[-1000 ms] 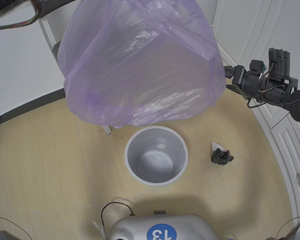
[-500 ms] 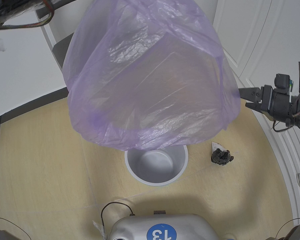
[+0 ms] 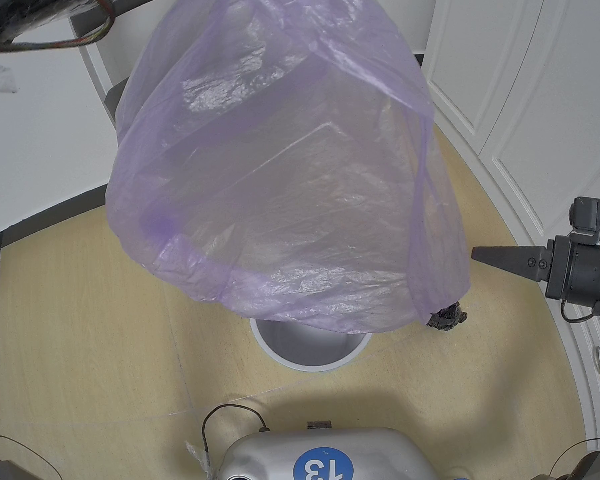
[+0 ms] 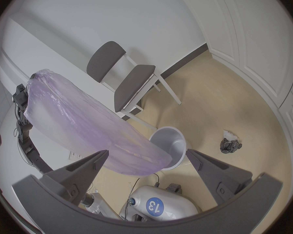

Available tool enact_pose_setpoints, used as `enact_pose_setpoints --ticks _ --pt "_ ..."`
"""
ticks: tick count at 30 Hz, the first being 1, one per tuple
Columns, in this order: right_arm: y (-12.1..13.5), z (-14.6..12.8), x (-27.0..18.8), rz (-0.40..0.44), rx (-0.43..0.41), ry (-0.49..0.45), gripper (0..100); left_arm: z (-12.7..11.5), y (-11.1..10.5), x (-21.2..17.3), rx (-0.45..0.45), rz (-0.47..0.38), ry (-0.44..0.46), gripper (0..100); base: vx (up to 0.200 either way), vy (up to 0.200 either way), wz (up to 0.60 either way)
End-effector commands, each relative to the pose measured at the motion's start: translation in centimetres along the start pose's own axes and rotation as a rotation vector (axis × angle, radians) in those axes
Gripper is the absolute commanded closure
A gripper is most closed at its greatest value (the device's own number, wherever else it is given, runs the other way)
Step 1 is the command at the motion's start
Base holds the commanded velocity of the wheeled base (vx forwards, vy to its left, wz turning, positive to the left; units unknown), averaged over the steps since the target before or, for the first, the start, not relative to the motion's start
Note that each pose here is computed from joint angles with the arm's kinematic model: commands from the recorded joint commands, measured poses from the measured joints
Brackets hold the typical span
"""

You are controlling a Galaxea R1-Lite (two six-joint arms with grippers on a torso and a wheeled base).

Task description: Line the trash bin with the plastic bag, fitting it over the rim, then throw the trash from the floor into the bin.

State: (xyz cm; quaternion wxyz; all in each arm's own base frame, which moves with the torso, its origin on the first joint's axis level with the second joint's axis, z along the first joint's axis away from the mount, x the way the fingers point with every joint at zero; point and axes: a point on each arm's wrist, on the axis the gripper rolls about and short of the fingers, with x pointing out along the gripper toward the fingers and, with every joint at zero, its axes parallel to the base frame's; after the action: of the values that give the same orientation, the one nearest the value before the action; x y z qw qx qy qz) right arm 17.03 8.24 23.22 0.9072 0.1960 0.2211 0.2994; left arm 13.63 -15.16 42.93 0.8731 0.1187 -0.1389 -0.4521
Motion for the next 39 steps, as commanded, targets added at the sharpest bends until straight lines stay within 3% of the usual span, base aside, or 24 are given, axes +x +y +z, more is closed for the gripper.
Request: enact_pose_setpoints --ticks 1,23,39 --pt "-0.3 -0.2 0.3 -0.008 0.007 0.011 0 0.0 -0.2 -0.1 -0.001 -0.009 0.001 100 0.000 0.000 0.00" --pt "-2.3 1.3 3.9 -0.078 0.029 0.010 0 0.1 -1.1 0.5 -0.003 -0.060 -0.011 100 0.000 0.000 0.00" --pt "-2.6 0.4 3.5 -0.126 0.019 0.021 0 -0.6 -1.9 2.3 -0.008 -0.092 -0.013 100 0.000 0.000 0.00"
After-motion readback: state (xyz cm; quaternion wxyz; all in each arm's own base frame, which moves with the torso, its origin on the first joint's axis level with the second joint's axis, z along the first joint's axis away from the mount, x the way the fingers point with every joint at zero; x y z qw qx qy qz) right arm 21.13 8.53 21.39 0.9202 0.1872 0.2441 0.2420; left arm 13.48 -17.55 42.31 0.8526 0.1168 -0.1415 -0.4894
